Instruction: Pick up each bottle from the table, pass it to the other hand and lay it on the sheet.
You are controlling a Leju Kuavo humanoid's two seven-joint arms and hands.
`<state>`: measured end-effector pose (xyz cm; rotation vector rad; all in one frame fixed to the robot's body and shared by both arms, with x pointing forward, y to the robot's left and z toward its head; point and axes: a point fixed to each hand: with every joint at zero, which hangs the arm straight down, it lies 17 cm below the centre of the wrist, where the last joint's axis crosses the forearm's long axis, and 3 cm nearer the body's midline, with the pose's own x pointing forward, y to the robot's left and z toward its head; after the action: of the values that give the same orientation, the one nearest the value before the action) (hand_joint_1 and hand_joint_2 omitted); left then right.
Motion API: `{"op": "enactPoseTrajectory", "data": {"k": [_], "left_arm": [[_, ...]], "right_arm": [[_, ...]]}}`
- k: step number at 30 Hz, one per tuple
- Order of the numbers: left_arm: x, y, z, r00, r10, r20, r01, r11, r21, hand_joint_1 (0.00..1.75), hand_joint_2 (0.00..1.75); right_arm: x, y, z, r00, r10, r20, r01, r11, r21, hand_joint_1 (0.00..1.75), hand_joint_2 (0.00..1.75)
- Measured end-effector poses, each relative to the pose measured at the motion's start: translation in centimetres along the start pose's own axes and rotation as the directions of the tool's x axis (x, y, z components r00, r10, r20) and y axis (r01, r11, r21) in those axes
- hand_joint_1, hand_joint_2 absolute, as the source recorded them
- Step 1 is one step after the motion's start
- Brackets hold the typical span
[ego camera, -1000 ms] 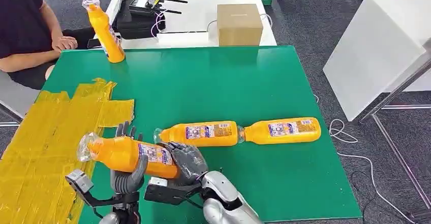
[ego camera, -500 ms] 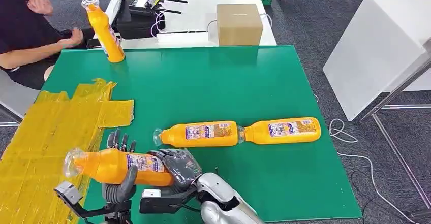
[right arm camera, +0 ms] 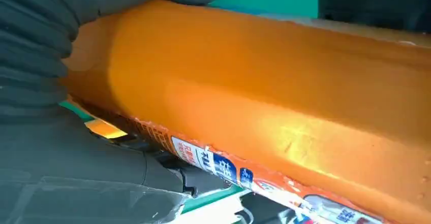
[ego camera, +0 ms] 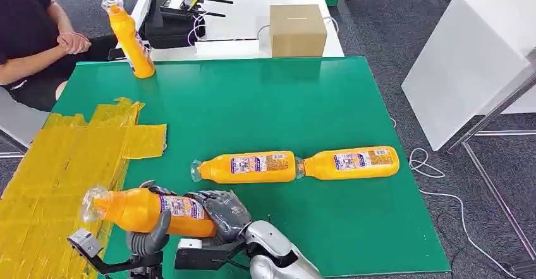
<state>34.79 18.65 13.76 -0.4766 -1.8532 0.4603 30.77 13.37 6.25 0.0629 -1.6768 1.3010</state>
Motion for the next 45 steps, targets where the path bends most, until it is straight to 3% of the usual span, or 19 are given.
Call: {"op": "enactPoseTrajectory", "data": {"k": [1, 5, 9, 18, 20, 23, 28, 31, 36, 39, 45], "left_arm": [[0.1, 0.0, -0.2, 1.000, -0.015, -0.002, 0.015, 1.000, 0.002, 1.75, 1.75], [0.4, 0.7, -0.8, 0.991, -0.134, 0.007, 0.133, 0.991, 0.022, 1.75, 1.75], [1.3, 1.7, -1.3, 0.936, -0.350, 0.042, 0.348, 0.937, 0.044, 1.75, 1.75], [2.7, 2.1, -1.9, 0.916, -0.395, 0.075, 0.391, 0.918, 0.063, 1.75, 1.75], [2.9, 2.4, -1.9, 0.871, -0.483, 0.087, 0.477, 0.875, 0.078, 1.75, 1.75], [4.8, 3.1, -2.3, 0.664, -0.735, 0.138, 0.722, 0.678, 0.140, 1.75, 1.75], [8.5, 4.4, -3.0, 0.237, -0.958, 0.159, 0.927, 0.272, 0.259, 1.75, 1.75], [7.1, 6.5, -3.6, 0.081, -0.994, 0.068, 0.980, 0.092, 0.175, 1.75, 1.75], [2.8, 11.3, -4.7, -0.326, -0.945, -0.021, 0.945, -0.326, 0.026, 1.75, 1.75], [0.9, 14.1, -5.2, -0.425, -0.905, -0.027, 0.905, -0.424, -0.024, 1.75, 1.75], [-1.3, 17.8, -5.4, -0.501, -0.865, -0.002, 0.860, -0.498, -0.108, 1.75, 1.75]], "right_arm": [[0.1, -0.2, 0.2, 1.000, -0.002, -0.001, 0.002, 1.000, -0.024, 0.00, 0.00], [0.1, -1.4, 1.3, 0.999, -0.032, -0.007, 0.031, 0.996, -0.087, 0.00, 0.00], [-0.2, -3.3, 2.2, 0.998, -0.062, -0.021, 0.058, 0.986, -0.156, 0.00, 0.00], [0.2, -5.7, 3.1, 0.996, -0.084, -0.019, 0.078, 0.971, -0.228, 0.00, 0.00], [0.1, -5.8, 3.2, 0.996, -0.087, -0.020, 0.080, 0.969, -0.234, 0.00, 0.00], [-0.5, -6.5, 3.8, 0.994, -0.107, -0.029, 0.097, 0.963, -0.251, 0.00, 0.00], [-2.1, -7.6, 4.7, 0.990, -0.131, -0.046, 0.114, 0.958, -0.262, 0.00, 0.00], [-2.5, -7.9, 4.9, 0.990, -0.133, -0.048, 0.117, 0.959, -0.259, 0.00, 0.00], [-2.1, -7.6, 4.7, 0.990, -0.136, -0.033, 0.125, 0.966, -0.228, 0.00, 0.00], [-1.9, -7.8, 4.5, 0.990, -0.142, -0.024, 0.133, 0.966, -0.223, 0.00, 0.00], [-2.6, -7.9, 4.7, 0.990, -0.139, -0.030, 0.130, 0.967, -0.219, 0.00, 0.00]]}}
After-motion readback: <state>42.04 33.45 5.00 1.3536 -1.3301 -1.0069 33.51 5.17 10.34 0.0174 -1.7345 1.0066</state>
